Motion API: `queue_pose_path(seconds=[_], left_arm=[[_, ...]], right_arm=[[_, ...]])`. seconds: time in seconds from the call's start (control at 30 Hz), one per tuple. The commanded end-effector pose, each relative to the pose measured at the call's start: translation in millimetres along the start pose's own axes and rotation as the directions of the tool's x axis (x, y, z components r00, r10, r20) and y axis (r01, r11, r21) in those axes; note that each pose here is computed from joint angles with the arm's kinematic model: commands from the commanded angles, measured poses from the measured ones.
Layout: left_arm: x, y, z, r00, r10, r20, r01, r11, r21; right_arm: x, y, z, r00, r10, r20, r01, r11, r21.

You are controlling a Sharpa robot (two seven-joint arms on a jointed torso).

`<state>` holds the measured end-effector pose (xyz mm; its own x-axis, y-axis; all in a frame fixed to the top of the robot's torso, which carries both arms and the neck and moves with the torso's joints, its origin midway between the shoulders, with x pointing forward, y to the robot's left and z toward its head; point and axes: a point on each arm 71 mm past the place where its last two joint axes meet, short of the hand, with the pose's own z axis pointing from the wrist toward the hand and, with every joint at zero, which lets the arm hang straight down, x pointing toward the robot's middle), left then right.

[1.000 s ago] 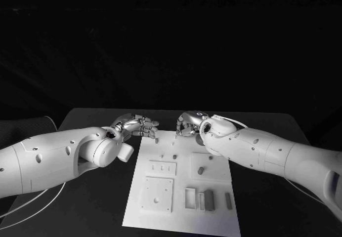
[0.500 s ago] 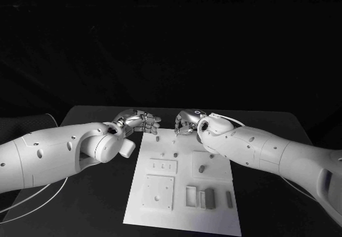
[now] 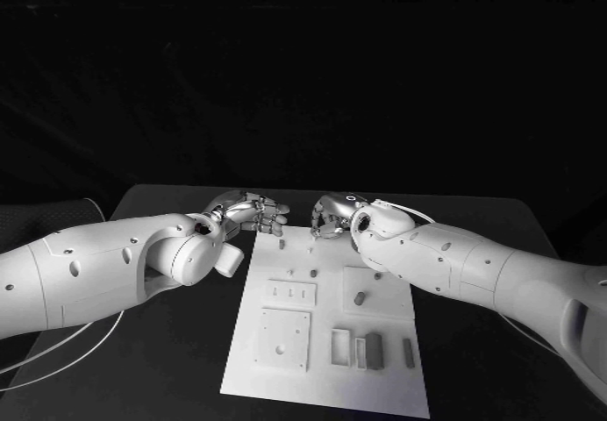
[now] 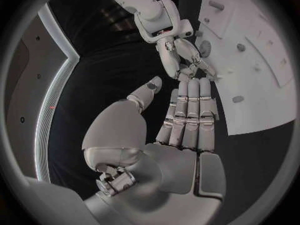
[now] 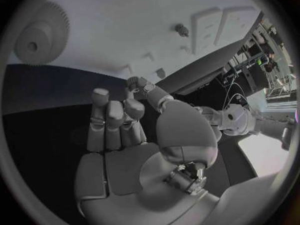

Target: Assemble the parts on the task board

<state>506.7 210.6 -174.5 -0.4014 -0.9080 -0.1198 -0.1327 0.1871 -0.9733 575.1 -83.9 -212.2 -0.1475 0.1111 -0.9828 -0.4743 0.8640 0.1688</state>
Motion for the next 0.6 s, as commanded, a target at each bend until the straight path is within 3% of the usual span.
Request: queue_pose_path(seconds=[0.03, 0.43, 0.6], left_arm=[[1.5, -3.2, 0.2, 1.0, 0.004, -0.005, -0.004, 1.0, 0.016], [4.0, -4.2, 1.7, 1.0, 0.016, -0.01, -0.016, 1.0, 0.021], [4.2, -4.2, 1.8, 1.0, 0.016, -0.011, -0.016, 1.0, 0.021]], right_arm=[[2.2, 3.5, 0.2, 1.0, -0.014, -0.019, 0.014, 1.0, -0.014], [6.7, 4.5, 0.9, 0.998, -0.058, 0.005, 0.058, 0.998, -0.021], [10.4, 6.5, -0.9, 0.995, -0.093, 0.038, 0.095, 0.994, -0.057]])
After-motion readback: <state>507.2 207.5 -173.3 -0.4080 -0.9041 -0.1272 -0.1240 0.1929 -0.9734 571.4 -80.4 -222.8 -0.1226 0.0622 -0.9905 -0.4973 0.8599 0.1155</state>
